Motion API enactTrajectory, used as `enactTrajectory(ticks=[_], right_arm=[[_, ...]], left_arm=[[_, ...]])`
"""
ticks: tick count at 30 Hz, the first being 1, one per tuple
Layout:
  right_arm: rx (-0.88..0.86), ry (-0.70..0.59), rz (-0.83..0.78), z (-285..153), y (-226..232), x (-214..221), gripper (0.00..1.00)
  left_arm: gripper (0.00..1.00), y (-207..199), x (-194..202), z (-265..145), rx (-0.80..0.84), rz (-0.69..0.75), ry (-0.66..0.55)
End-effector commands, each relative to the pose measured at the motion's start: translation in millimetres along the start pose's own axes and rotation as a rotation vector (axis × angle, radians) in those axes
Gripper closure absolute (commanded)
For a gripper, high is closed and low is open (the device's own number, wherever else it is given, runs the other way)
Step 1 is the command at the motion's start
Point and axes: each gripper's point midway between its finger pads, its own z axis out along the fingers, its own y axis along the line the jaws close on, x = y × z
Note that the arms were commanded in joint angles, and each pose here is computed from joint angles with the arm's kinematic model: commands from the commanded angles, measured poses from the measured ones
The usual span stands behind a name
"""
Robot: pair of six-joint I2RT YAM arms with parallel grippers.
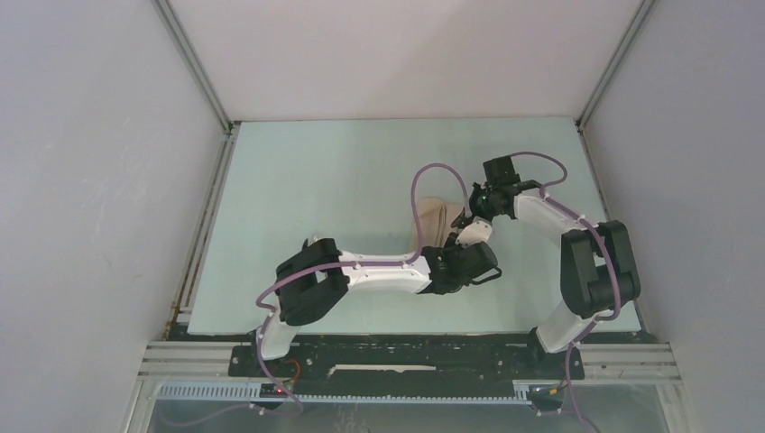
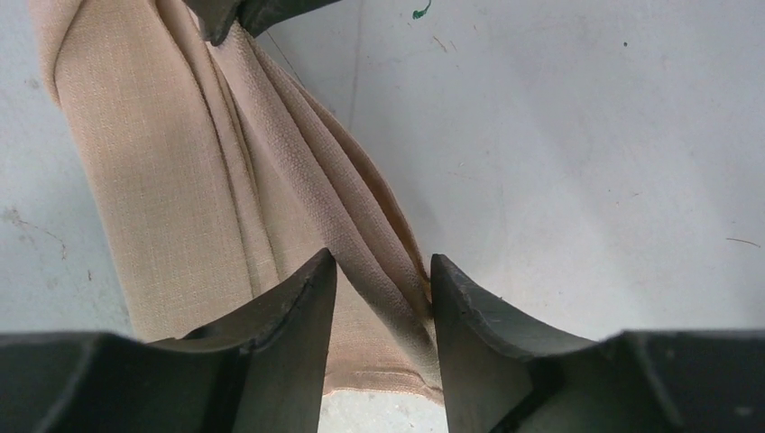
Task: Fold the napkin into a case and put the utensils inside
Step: Fold the 2/3-rectangle-folded napkin at the center of the board.
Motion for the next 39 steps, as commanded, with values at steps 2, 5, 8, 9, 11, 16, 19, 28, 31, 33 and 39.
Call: enactTrajectory(ticks=[2,5,8,9,11,16,19,28,31,33,39], right_arm=[[-0.013,-0.036,-0.036,-13.4,4.4,-4.3,1.0],[-0.012,-0.036,-0.039,-14.2,3.9,-4.4,1.0],[-0.021,-0.045,-0.076,-16.3,5.3,-6.0,1.0],[-0.026,-0.05,-0.095,-16.7,6.1,-6.4,1.0],[-0.039,-0.058,-0.132,-17.1,8.7,-8.3,1.0],[-0.012,-0.043,-0.22,-10.0,6.2,-7.2,1.0],[0.017,-0.025,-0.258,-4.3,5.7,-3.0,1.0],[0.095,-0.016,-0.328,5.5,19.1,2.2,1.0],[0.121,-0.008,-0.346,10.9,24.7,2.8,1.0],[0.133,0.003,-0.354,14.5,27.2,5.0,1.0],[0.154,0.01,-0.376,22.3,39.8,3.3,1.0]], left_arm=[[0.58,-12.2,-23.5,-3.7,0.036,-0.003,-0.056],[0.75,-12.6,-23.1,-3.9,0.052,0.004,-0.045],[0.9,-14.3,-23.1,-10.6,0.103,-0.003,-0.017],[0.93,-16.5,-22.9,-14.8,0.136,-0.008,-0.005],[0.99,-18.7,-18.8,-24.0,0.2,-0.025,0.017],[1.0,-21.1,-15.3,-45.6,0.365,-0.098,0.046],[1.0,-17.9,-13.7,-51.8,0.438,-0.145,0.071],[1.0,-1.2,-7.2,-65.2,0.57,-0.222,0.08],[1.0,5.7,-8.7,-70.0,0.616,-0.239,0.053],[1.0,11.6,-8.1,-73.3,0.639,-0.252,0.036],[1.0,32.1,1.2,-75.5,0.665,-0.285,0.027]])
